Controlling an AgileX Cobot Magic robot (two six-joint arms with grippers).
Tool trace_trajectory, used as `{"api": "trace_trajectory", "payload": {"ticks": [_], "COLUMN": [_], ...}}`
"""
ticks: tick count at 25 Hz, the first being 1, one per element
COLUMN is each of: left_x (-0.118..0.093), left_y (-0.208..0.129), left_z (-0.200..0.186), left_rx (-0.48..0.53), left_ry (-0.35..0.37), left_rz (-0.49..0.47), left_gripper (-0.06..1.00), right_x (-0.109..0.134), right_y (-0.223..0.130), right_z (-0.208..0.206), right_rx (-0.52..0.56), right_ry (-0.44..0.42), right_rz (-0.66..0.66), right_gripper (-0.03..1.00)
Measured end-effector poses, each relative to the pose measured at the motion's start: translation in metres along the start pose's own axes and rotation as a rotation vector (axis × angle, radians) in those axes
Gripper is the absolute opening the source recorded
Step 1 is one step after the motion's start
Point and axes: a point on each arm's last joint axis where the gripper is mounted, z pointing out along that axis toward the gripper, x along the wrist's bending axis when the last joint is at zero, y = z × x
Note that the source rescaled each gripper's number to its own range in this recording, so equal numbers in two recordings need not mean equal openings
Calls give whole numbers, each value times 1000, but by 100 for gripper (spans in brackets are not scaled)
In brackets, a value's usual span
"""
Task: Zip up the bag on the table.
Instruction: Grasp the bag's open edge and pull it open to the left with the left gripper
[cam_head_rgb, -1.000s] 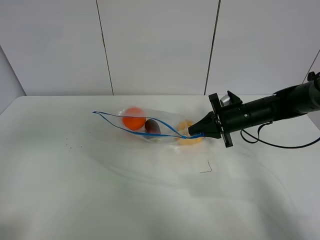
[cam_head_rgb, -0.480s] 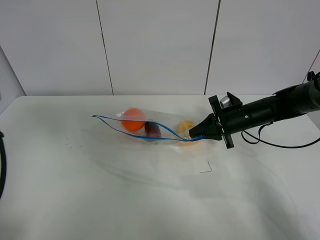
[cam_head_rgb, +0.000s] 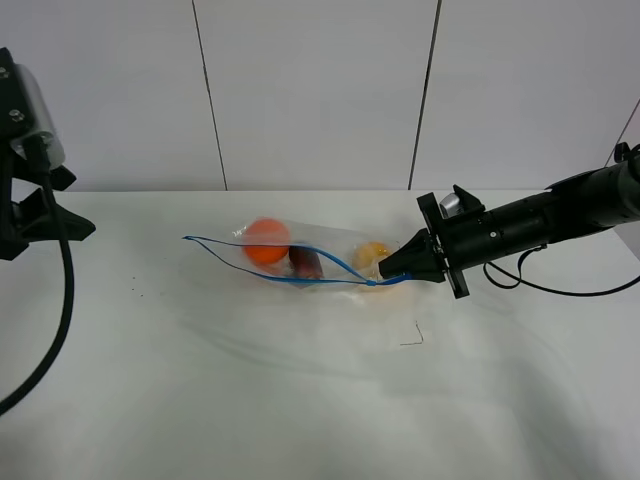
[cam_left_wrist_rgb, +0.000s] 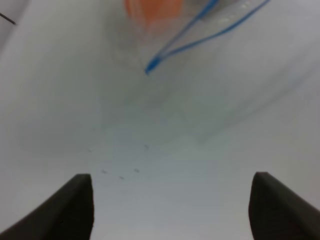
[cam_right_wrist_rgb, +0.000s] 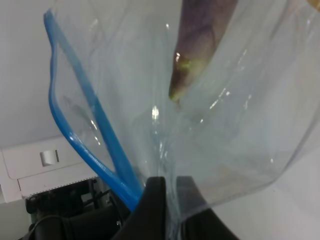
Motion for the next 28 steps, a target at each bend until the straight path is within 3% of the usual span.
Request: {"api": "trace_trajectory", "payload": {"ticks": [4,9,14,19,28], "left_x": [-2,-20,-58,-99,-170], "left_y": [18,46,69,99,137], "left_z": [3,9,24,53,116], "left_rx": [-52,-162,-288,-398,-477], "left_ry": [73,99,91,48,-20], "left_rz": [125,215,267,314,384], "left_gripper": [95,95,95,88,86], "right_x": [0,0,0,1,2], "right_y": [0,0,0,1,2], "right_z": [0,0,0,0,0], "right_rx": [-1,-2,-3,-6,-20], "right_ry": [1,2,3,8,25], "right_rz": [1,1,3,5,13], "right_gripper": [0,0,0,0,0]}}
